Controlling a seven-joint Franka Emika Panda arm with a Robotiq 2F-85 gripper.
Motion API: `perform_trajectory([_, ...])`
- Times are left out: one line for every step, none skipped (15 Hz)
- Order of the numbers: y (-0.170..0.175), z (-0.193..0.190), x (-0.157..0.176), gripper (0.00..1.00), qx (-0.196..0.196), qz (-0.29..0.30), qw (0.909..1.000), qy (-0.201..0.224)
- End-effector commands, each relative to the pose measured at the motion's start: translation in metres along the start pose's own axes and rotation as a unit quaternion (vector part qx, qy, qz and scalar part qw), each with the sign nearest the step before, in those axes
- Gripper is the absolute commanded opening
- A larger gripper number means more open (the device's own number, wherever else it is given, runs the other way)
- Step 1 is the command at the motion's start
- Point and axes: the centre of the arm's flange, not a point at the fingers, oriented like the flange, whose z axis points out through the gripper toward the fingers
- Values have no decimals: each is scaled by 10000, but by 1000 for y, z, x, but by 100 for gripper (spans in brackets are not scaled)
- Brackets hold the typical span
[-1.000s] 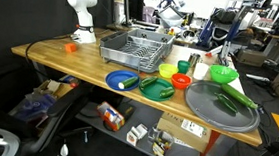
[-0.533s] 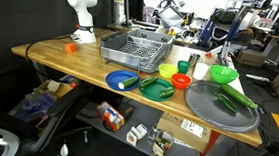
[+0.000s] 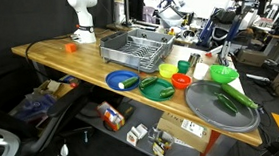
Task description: Put the green object into the the green bowl.
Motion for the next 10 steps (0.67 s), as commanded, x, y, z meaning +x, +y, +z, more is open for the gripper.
perform_trajectory([4, 9, 5, 100, 37, -55, 9999, -107])
perform_trajectory([7, 18, 9, 100, 62, -92, 9997, -202])
perform_trajectory([8, 22, 12, 100, 82, -109, 9996, -244])
perform_trajectory([9, 22, 12, 100, 90, -116, 9996, -246])
perform_trajectory([8, 20, 11, 100, 94, -124, 9996, -230])
perform_trajectory([7, 19, 10, 100, 95, -128, 9996, -217])
perform_trajectory([7, 18, 10, 100, 96, -128, 9996, -214])
perform_trajectory([5, 24, 13, 100, 95, -199, 9995, -232])
perform_trajectory([3, 30, 15, 100, 102, -325, 9991, -235])
perform_trajectory([0, 38, 17, 100, 55, -590, 9980, -212])
